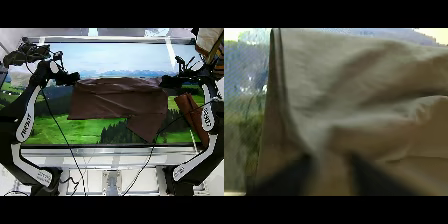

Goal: Fold the shirts.

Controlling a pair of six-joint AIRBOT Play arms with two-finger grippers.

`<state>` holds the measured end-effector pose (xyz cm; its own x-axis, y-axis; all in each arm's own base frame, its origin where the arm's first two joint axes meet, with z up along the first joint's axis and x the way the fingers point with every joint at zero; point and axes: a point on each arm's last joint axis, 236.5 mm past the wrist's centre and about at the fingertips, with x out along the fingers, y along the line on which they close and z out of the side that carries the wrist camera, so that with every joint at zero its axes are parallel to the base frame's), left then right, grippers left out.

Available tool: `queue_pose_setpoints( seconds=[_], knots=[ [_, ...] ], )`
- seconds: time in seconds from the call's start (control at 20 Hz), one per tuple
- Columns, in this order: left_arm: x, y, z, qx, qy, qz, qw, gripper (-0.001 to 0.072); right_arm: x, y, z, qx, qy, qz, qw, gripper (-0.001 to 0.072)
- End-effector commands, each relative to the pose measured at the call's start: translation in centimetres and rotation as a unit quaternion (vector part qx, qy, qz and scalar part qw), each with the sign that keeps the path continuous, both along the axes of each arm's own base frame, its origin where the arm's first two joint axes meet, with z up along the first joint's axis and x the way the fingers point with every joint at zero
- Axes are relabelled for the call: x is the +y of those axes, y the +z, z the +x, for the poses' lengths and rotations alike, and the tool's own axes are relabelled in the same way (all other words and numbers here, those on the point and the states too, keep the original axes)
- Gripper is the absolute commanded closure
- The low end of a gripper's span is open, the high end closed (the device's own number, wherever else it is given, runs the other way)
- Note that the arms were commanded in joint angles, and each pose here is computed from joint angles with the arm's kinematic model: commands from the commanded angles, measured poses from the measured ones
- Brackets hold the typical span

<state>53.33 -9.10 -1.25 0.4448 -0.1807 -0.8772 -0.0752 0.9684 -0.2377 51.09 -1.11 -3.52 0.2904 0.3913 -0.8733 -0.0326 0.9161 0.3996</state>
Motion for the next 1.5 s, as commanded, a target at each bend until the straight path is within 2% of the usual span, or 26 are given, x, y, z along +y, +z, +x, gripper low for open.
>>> queue_pose_setpoints(
  seconds=[0.0,0.15,0.2,0.3,0.4,0.55,0.65,0.75,0.9,1.1,1.45],
  knots=[
    [0.0,0.0,-0.2,0.007,0.008,-0.005,1.000,0.0022,-0.6,-0.4,-0.6,0.018,-0.009,-0.008,1.000,0.0342],
    [0.5,1.7,0.2,-0.015,0.014,-0.003,1.000,0.0025,-1.5,0.4,-0.7,0.008,-0.008,-0.031,0.999,0.0342],
    [1.3,2.9,0.2,-0.029,0.011,0.016,0.999,0.0033,-2.5,1.1,-0.9,0.004,-0.005,-0.058,0.998,0.0342],
    [3.7,5.9,-0.4,-0.054,0.007,0.073,0.996,0.0105,-5.8,3.1,-1.6,-0.009,-0.005,-0.133,0.991,0.0342],
    [6.5,9.5,-1.9,-0.070,0.011,0.134,0.988,0.0105,-8.9,6.5,-2.2,-0.038,-0.029,-0.166,0.985,0.0342],
    [8.9,10.4,-6.5,-0.050,0.031,0.153,0.986,0.0105,-11.3,8.8,-5.7,-0.030,-0.066,-0.118,0.990,0.0340],
    [10.0,6.8,-11.2,-0.014,0.061,0.142,0.988,0.0106,-10.2,6.4,-9.7,0.009,-0.073,-0.022,0.997,0.0340],
    [9.6,2.9,-16.1,0.006,0.109,0.103,0.989,0.0106,-8.4,3.4,-12.3,0.018,-0.112,0.076,0.991,0.0340],
    [7.9,0.1,-19.8,0.009,0.146,0.036,0.989,0.0105,-5.2,-1.1,-16.3,0.054,-0.145,0.169,0.973,0.0338],
    [6.1,-0.2,-19.8,0.014,0.153,-0.010,0.988,0.0105,-1.3,-5.2,-20.1,0.110,-0.152,0.209,0.960,0.0321],
    [5.2,0.4,-18.9,-0.005,0.147,-0.032,0.989,0.0105,2.4,-9.0,-22.5,0.141,-0.151,0.195,0.959,0.0322]
  ],
)
